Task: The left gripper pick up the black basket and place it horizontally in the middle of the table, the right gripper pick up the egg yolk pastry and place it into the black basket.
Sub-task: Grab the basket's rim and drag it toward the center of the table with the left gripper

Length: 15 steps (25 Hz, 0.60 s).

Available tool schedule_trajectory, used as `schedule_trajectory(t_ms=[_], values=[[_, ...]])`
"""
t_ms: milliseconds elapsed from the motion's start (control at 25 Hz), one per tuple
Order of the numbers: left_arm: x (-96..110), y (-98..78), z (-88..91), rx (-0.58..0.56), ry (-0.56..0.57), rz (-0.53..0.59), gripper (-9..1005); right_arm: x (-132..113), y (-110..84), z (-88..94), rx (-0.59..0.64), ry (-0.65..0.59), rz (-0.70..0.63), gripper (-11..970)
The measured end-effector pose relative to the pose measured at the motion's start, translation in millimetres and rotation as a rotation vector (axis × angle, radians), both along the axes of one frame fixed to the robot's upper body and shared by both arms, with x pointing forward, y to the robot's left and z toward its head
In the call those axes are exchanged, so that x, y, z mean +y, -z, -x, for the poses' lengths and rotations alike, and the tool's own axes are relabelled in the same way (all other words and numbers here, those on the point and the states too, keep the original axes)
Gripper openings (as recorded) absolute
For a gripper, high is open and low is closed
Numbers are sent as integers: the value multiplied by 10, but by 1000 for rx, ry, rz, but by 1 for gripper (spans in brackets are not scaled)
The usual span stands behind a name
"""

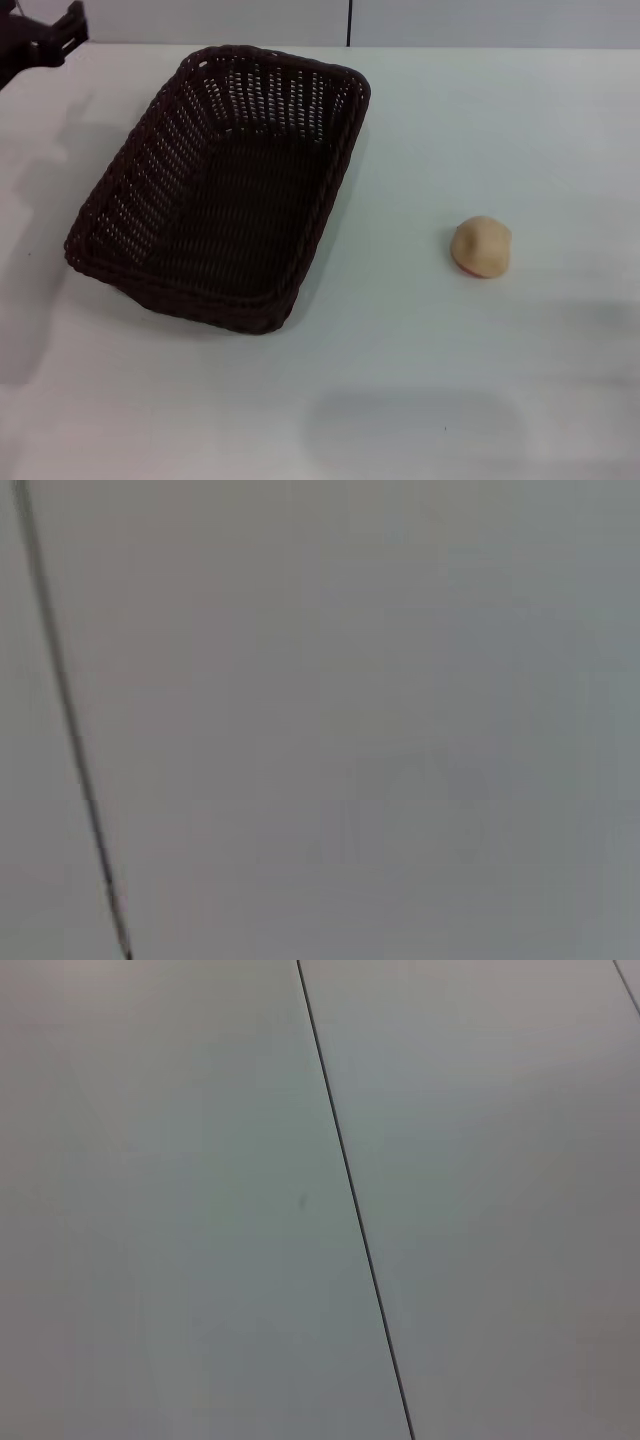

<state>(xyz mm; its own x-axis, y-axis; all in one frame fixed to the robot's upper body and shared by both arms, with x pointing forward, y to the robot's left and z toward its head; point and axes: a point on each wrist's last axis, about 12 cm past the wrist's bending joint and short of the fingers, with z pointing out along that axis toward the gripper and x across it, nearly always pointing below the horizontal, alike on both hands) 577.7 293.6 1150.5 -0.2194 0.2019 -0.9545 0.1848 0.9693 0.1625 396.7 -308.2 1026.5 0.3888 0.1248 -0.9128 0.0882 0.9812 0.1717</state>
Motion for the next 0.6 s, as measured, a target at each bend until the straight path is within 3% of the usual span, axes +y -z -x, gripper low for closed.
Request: schedule_trajectory(t_ms=[240, 280, 600], values=[[-204, -463, -32, 173, 28, -133, 771, -3, 2, -5, 2, 2, 0, 819], [-271, -555, -38, 253, 52, -187, 772, -3, 3, -6, 3, 1, 0, 818], [-450, -654, -120, 469, 149, -265, 775, -13, 5, -15, 7, 0, 3, 816]])
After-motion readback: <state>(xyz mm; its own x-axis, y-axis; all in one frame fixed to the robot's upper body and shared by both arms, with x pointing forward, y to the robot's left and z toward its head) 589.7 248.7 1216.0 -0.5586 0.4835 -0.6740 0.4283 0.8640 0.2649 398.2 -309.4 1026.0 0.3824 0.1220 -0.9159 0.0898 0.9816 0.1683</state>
